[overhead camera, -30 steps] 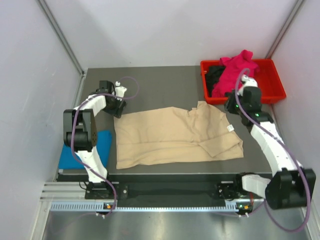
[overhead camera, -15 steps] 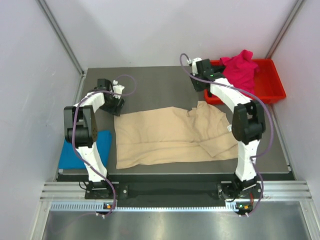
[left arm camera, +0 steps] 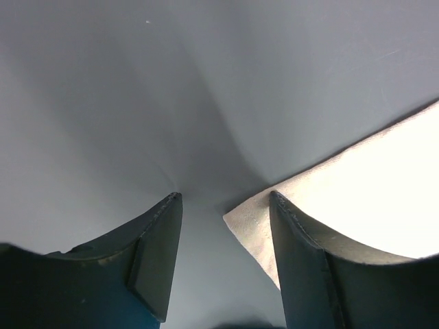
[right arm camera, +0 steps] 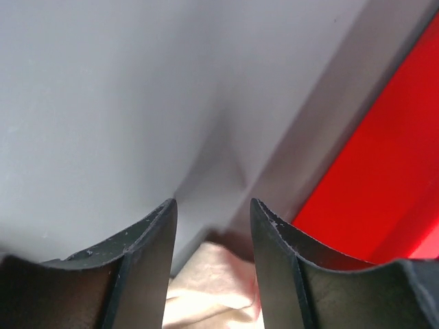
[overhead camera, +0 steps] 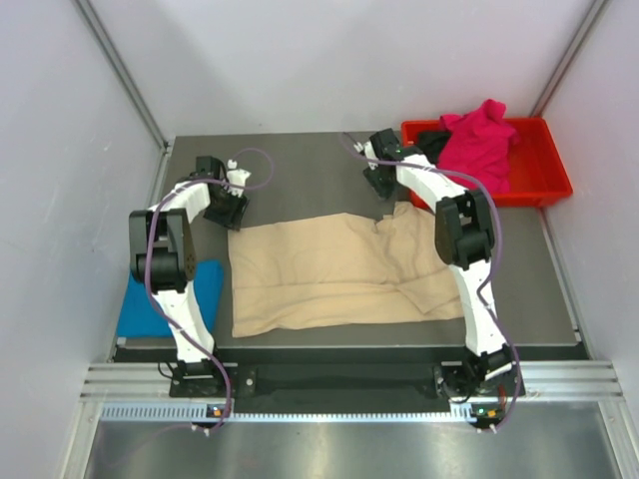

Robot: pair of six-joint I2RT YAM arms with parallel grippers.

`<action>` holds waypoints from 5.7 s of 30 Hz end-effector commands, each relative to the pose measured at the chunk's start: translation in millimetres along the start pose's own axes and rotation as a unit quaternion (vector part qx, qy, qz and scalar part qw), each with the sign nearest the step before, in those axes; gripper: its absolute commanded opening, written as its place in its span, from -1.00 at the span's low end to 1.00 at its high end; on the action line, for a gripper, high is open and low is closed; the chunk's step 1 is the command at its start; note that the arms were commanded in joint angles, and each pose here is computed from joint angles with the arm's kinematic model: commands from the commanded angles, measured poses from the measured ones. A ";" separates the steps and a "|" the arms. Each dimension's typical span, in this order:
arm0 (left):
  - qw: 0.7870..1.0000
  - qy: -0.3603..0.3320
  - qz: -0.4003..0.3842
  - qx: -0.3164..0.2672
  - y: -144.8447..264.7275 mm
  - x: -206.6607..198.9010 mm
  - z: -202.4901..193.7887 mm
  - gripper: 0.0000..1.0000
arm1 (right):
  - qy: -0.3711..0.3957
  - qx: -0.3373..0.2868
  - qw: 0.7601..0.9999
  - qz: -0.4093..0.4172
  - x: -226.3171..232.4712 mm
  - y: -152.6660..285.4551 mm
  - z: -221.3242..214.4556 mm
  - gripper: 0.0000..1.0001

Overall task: Fold and stack the t-shirts
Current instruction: Fold the tshirt

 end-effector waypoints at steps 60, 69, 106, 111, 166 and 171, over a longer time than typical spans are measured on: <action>0.975 -0.150 -0.164 -0.026 88.8 -128.2 -90.7 -1.00 | -0.439 -0.094 0.893 -0.035 -31.1 161.2 -255.1 -0.63; 0.974 -0.152 -0.167 -0.036 94.6 -130.6 -89.8 -1.00 | -0.500 -0.194 0.844 -0.015 -50.6 196.4 -247.6 0.10; 0.985 -0.121 -0.115 -0.048 93.1 -111.7 -66.2 -1.00 | -0.492 -0.092 0.866 0.019 -90.9 113.7 -222.2 -0.67; 0.985 -0.120 -0.113 -0.047 94.4 -111.0 -65.7 -1.00 | -0.495 -0.087 0.861 0.073 -85.4 102.0 -217.7 -0.54; 0.977 -0.134 0.071 -0.148 122.2 -44.0 16.6 -1.00 | -0.461 -0.186 0.859 0.120 -134.3 178.9 -123.5 -0.97; 0.981 -0.129 0.033 -0.139 108.6 -59.6 -0.4 -1.00 | -0.486 -0.110 0.856 0.140 -101.6 136.5 -172.0 -0.46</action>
Point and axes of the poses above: each gripper's point midway between its finger pads, its own y axis back along the fingers, its own x axis along the line the jaws close on, z = x × y, the point moved 9 cm from there along y, back along the fingers, and after that the axes turned 14 degrees about -y, right-handed, at the moved point
